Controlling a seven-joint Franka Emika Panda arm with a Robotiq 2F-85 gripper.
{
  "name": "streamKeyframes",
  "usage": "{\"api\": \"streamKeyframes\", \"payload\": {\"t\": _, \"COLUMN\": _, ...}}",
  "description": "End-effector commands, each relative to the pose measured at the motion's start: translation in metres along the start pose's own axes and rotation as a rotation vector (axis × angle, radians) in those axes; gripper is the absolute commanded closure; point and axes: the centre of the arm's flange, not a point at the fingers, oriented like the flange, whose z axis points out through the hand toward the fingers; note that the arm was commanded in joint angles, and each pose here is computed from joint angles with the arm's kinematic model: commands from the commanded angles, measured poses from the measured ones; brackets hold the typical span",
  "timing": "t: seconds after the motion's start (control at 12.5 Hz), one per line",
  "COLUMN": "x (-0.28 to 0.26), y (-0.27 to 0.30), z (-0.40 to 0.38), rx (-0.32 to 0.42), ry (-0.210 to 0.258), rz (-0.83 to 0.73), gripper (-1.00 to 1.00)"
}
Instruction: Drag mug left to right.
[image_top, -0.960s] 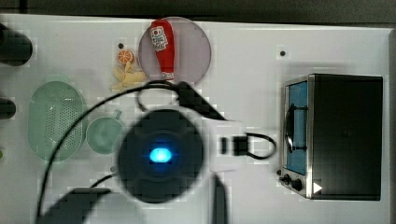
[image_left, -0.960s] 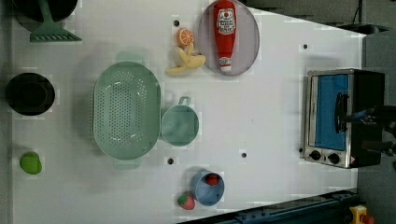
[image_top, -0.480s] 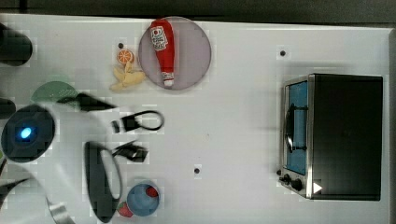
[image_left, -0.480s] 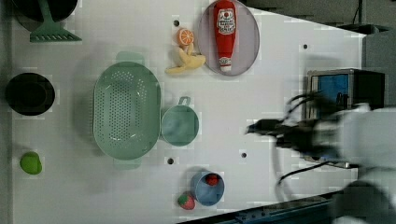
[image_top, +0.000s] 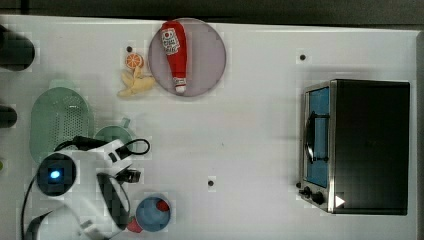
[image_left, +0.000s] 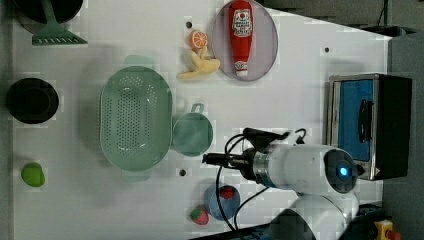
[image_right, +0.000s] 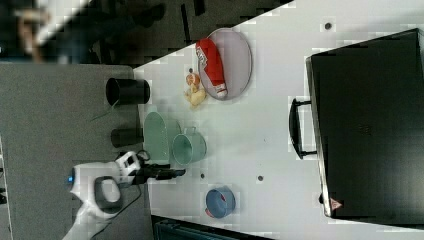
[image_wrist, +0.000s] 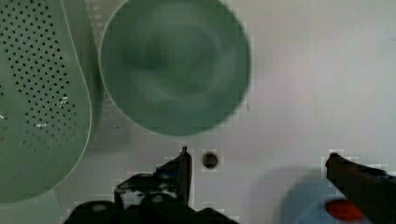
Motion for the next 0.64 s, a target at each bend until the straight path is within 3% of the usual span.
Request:
{"api": "streamKeyframes", "payload": {"t": 0.08, "x": 0.031, "y": 0.022, "z": 0.018, "rx": 0.035, "ry": 0.048, "rz": -0.123, "gripper": -1.00}}
{"api": "streamKeyframes", "payload": {"t": 0.24, "x": 0.037, "y": 0.029, "z": 0.045, "rx": -0.006, "ry": 0.023, "rz": -0.177, "gripper": -1.00}}
{"api": "streamKeyframes", "payload": {"t": 0.4, "x": 0.043, "y": 0.031, "z": 0.061, "rx": -0.007, "ry": 0.035, "rz": -0.211, "gripper": -1.00}}
{"api": "streamKeyframes", "payload": {"t": 0.64, "x": 0.046, "y": 0.023, "z": 0.077, "rx": 0.063, "ry": 0.068, "rz": -0.210, "gripper": -1.00}}
